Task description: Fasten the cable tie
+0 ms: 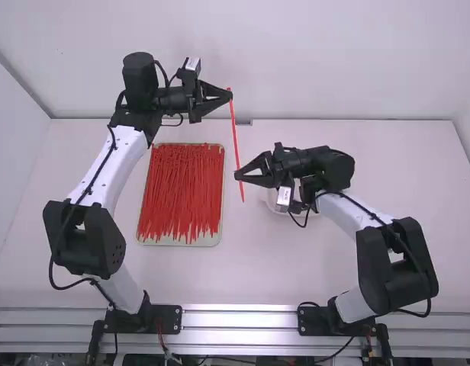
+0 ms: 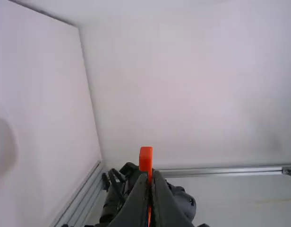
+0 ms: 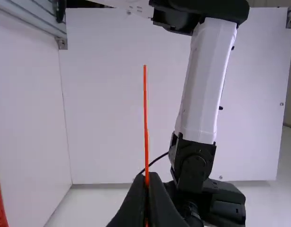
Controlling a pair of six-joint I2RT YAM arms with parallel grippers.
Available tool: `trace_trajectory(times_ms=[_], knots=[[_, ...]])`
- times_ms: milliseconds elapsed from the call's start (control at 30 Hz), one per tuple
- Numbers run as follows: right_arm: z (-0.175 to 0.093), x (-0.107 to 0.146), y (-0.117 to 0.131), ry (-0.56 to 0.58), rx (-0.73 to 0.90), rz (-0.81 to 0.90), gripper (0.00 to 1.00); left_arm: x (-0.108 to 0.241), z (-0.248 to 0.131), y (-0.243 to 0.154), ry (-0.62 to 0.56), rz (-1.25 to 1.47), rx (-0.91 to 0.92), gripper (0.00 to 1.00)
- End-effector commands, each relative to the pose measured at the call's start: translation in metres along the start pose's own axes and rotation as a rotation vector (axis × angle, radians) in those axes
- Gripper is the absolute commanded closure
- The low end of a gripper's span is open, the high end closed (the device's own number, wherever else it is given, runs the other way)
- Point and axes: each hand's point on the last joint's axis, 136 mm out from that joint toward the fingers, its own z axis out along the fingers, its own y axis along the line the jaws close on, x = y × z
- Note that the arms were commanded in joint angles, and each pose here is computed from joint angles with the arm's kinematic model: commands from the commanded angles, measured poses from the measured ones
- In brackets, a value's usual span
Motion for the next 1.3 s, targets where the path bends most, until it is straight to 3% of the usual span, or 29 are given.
trace_trajectory(times_ms=[0,267,367,467,633,800,900,1000,1067,1167,1267], knots=[[-0.001,-0.004,-0.007,0.009,0.009,0.028,1.0,0.003,-0.001,0.001,0.021,0.021,0.007,0.98],[-0.001,-0.01,0.0,-0.021,-0.033,0.34,1.0,0.006,-0.001,0.006,0.03,0.048,-0.004,0.98],[-0.001,-0.007,-0.003,-0.007,-0.017,0.641,1.0,0.009,-0.001,0.005,0.047,0.08,0.003,0.98],[-0.001,-0.002,-0.008,0.011,0.023,0.806,1.0,0.013,0.0,0.003,0.069,0.099,0.012,0.98],[-0.002,0.001,-0.011,0.022,0.048,0.843,1.0,0.018,0.003,0.002,0.09,0.108,0.021,0.98],[0.006,-0.015,0.001,-0.041,-0.055,0.784,1.0,0.022,0.002,0.0,0.112,0.179,0.034,0.98],[0.012,-0.015,0.0,-0.049,-0.047,0.885,1.0,0.024,0.002,0.0,0.122,0.222,0.042,0.98],[0.016,-0.009,-0.006,-0.036,0.002,0.966,1.0,0.027,0.002,-0.002,0.137,0.261,0.053,0.98],[0.016,0.007,-0.02,0.0,0.125,1.071,1.0,0.029,0.001,-0.002,0.146,0.347,0.066,0.98],[0.007,0.027,-0.039,0.035,0.283,1.204,1.0,0.031,0.001,-0.004,0.153,0.45,0.082,0.98],[-0.001,0.039,-0.052,0.036,0.338,1.339,1.0,0.034,0.001,-0.005,0.165,0.523,0.097,0.98]])
